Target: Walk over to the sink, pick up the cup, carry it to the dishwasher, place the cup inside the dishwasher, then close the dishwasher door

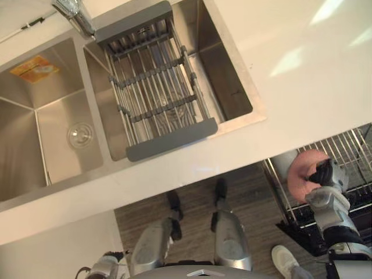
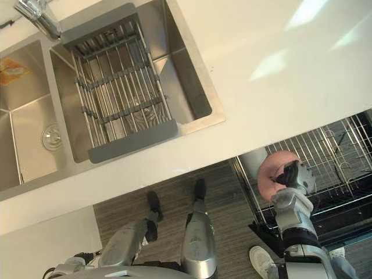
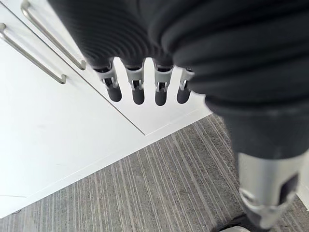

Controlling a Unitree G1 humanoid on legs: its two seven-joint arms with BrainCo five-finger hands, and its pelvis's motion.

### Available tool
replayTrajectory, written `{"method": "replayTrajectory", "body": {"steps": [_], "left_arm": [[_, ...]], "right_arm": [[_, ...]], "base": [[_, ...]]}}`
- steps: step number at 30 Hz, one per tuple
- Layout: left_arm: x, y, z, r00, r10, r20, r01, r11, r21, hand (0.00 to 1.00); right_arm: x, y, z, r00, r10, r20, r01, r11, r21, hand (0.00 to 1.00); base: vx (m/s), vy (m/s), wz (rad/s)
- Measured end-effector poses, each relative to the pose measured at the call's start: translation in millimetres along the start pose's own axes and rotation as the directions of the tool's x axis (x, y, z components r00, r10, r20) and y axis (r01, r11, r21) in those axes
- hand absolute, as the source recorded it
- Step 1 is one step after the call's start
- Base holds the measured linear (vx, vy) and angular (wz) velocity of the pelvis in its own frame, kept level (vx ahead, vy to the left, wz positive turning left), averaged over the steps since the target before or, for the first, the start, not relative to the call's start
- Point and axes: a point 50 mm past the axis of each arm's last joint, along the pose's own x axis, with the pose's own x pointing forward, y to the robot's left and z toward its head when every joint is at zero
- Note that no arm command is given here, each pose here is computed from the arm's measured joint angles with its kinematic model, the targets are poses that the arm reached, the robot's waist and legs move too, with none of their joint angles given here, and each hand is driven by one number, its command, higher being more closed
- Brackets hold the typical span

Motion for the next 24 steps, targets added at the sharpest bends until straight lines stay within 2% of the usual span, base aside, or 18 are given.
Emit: {"method": "replayTrajectory", "body": {"steps": [3, 4, 9, 12, 19, 24], "left_arm": [[0.0, 0.0, 0.8, 1.0, -0.001, 0.008, 0.001, 1.0, -0.006, 0.0], [0.0, -0.1, 1.0, 1.0, -0.002, 0.009, 0.002, 1.0, -0.014, 0.0], [-0.1, -1.0, 2.5, 1.0, -0.012, 0.007, 0.012, 0.999, -0.044, 0.0], [-0.1, -1.2, 3.5, 1.0, -0.012, 0.018, 0.013, 0.999, -0.047, 0.0], [-0.3, -1.5, 8.5, 0.999, -0.014, 0.039, 0.017, 0.998, -0.065, 0.0], [1.3, 6.7, 8.2, 1.0, 0.002, 0.024, 0.002, 0.989, -0.149, 0.0]], "right_arm": [[-0.6, 3.1, -14.6, 0.994, -0.005, -0.113, 0.013, 0.998, 0.066, 1.0], [-1.5, 4.4, -20.1, 0.987, -0.001, -0.163, 0.019, 0.994, 0.11, 0.0], [-2.1, 9.0, -24.0, 0.969, 0.008, -0.246, 0.043, 0.979, 0.201, 0.0], [-2.9, 18.0, -18.2, 0.953, 0.028, -0.302, 0.068, 0.95, 0.304, 0.0], [-8.9, 28.2, -17.8, 0.931, 0.054, -0.361, 0.094, 0.92, 0.381, 0.0], [-22.5, 47.1, -16.8, 0.917, 0.117, -0.381, 0.108, 0.847, 0.52, 0.0]], "base": [[0.01, 0.02, 0.05], [0.0, 0.0, 0.0], [0.0, 0.0, -0.01], [0.01, 0.0, -0.09], [0.01, -0.002, -0.03], [0.01, -0.013, -0.05]]}}
